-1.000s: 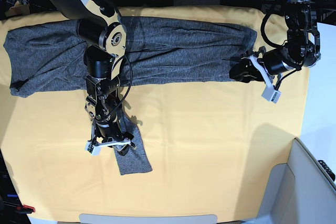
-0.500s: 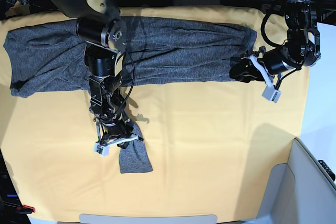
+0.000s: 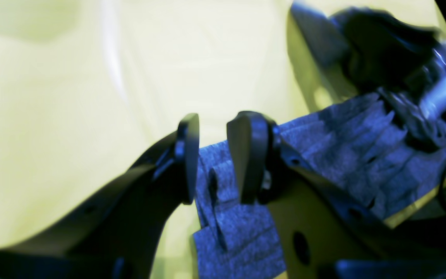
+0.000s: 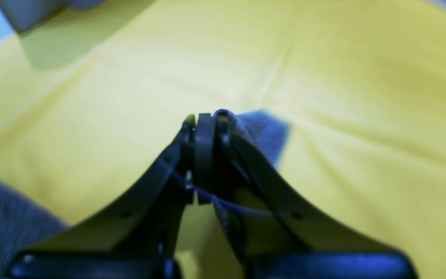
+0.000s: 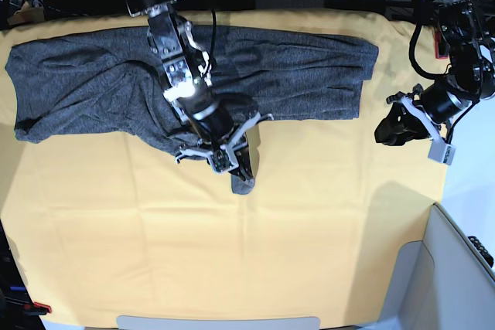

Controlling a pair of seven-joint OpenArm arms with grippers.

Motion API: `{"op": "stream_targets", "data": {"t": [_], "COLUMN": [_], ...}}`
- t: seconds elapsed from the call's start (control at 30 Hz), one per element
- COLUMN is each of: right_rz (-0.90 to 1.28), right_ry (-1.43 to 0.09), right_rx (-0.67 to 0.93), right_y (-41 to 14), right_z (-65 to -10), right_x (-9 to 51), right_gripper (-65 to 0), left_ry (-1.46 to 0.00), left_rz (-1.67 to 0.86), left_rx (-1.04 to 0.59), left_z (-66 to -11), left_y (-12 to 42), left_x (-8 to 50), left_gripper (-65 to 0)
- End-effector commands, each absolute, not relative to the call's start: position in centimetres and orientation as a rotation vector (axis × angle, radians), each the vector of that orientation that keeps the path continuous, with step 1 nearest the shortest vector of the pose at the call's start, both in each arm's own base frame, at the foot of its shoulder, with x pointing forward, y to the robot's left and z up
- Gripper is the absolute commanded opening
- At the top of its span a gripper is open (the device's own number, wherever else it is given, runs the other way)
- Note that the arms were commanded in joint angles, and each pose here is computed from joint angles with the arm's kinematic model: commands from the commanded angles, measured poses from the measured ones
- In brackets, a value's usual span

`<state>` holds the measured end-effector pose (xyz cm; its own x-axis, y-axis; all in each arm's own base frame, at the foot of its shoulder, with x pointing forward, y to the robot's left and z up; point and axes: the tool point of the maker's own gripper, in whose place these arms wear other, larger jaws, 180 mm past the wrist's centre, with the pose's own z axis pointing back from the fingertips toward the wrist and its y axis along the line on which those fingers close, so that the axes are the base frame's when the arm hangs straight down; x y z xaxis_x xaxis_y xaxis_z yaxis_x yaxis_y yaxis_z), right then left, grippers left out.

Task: Fold the T-shirt properly
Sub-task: 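Lift the cuff with the right gripper and lay it across the body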

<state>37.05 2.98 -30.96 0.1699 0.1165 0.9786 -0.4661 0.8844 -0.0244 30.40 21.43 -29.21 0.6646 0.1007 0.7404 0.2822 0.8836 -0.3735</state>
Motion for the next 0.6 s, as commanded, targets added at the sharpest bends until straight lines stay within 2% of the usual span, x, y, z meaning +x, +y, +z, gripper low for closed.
{"op": "stream_targets", "data": {"t": [0.0,0.3,0.57], "right_rz": [0.456,0.737,0.99], "right_ry": [-1.432,-1.5,-1.421], "right_rx": [0.308,0.162,0.105], "right_y": [3.7,7.0,11.1], "right_z": [-28.2,-26.2,-30.1], "right_x": [36.4,28.1,23.8], "right_gripper": [-65.0,-65.0,-65.0], "left_ry": [-0.901,-0.881,-0.865], "left_rz": [-0.116,-0.119,-0.115], "left_rx": [-0.489,-0.463,-0.464], "left_z": [-27.6,-27.9,-28.4], "left_y": [21.9,22.8,22.8], "left_x": [31.1,30.5,30.1], "left_gripper": [-49.7,-49.6,-49.6]}}
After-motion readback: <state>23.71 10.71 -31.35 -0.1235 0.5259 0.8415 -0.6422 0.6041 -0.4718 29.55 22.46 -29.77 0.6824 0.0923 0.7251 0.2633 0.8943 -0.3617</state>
